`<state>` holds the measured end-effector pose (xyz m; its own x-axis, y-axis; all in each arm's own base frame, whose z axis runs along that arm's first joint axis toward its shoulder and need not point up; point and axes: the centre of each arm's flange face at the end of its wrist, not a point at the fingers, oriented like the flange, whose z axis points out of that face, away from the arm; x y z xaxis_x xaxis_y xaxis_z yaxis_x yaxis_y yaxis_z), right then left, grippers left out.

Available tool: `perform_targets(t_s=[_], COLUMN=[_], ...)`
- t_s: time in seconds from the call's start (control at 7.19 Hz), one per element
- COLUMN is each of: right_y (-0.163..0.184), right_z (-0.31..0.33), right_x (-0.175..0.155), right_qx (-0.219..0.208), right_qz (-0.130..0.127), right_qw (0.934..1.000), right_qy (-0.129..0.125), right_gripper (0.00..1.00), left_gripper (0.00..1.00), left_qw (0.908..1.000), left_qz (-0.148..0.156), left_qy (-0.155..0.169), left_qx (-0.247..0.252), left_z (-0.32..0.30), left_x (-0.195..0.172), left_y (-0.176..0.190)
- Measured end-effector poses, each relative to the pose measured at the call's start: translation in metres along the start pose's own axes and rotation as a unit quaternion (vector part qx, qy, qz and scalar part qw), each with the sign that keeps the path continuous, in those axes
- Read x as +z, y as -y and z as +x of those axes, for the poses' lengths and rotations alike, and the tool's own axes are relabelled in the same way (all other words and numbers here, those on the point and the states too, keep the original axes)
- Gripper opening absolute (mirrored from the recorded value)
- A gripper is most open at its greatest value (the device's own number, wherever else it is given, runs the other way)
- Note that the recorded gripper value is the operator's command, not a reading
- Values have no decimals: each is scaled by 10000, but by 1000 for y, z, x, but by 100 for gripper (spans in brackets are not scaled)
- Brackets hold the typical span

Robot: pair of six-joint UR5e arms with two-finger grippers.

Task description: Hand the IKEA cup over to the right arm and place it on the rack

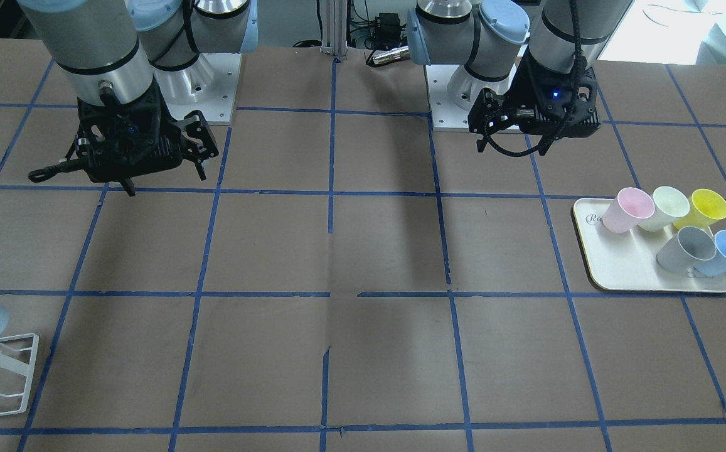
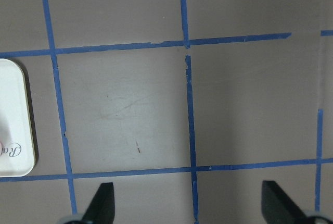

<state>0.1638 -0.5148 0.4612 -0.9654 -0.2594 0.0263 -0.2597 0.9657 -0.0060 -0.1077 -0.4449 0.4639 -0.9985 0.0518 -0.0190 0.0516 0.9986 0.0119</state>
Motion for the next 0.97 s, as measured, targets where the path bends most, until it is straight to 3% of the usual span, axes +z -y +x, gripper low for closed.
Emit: perform_targets(t_s=[0.14,0.42,0.97], right_y=[1,3,-12], right_z=[3,17,29], right_x=[3,-14,-26], right_qx=[424,860,1177], right_qz=[51,154,-256], right_qw=[9991,9961,9923], right_qy=[-7,90,292], right_gripper=[100,100,100], left_gripper=[100,100,100], left_qw=[10000,10000,10000], left_qz=[1,5,5], left_qy=[11,29,40], left_qx=[0,0,-5], left_z=[0,-1,-1], left_x=[0,-1,-1], left_y=[0,0,0])
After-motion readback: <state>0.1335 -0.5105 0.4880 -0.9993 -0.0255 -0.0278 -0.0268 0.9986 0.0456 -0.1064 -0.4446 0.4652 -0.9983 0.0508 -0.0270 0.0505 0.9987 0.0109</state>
